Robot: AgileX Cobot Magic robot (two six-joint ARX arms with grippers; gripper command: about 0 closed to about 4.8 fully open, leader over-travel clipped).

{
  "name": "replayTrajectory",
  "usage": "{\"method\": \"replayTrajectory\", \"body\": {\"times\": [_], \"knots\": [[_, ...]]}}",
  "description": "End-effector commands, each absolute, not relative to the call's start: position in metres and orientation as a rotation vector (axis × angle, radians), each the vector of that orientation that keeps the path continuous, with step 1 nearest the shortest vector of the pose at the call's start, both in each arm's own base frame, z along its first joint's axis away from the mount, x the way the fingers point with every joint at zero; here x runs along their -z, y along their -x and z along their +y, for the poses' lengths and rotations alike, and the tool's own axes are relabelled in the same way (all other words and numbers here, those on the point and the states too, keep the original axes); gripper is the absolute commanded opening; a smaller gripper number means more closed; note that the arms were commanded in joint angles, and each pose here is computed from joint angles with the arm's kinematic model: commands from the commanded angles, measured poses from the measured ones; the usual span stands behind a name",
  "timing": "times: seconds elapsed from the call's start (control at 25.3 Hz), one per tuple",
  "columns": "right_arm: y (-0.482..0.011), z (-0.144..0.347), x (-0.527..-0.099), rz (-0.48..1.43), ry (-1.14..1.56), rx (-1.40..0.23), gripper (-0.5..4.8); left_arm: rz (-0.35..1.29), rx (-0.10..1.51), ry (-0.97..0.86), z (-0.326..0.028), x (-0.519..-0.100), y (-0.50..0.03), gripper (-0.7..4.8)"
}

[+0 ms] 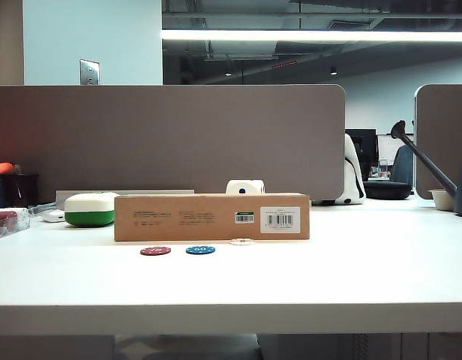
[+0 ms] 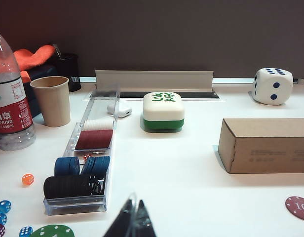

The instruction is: Push the chip with the lowest value in the row forward next to the rectangular box.

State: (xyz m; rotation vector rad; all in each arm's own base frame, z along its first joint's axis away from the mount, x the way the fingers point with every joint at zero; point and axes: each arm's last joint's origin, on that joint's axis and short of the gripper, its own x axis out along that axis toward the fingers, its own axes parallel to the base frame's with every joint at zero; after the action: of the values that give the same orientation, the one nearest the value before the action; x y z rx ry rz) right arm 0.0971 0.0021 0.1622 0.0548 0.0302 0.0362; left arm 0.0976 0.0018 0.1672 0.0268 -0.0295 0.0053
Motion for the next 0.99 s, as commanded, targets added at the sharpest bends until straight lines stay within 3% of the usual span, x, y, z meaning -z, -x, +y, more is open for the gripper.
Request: {"method": "replayTrajectory", "body": {"times": [0.04,0.99], "knots": [[-0.0975,0.0023,-0.1617,0.022,-0.051,-0.038,-0.05,-0.044,-0.001,-0.028,0.0017,-0.1696,-0.0973,-0.05],[-0.0975,0.0025,-0.1638,0.001,-0.057,-0.046,-0.05,-0.044,-0.001,-0.028,0.0017,-0.1696,-0.0973,-0.05]]}}
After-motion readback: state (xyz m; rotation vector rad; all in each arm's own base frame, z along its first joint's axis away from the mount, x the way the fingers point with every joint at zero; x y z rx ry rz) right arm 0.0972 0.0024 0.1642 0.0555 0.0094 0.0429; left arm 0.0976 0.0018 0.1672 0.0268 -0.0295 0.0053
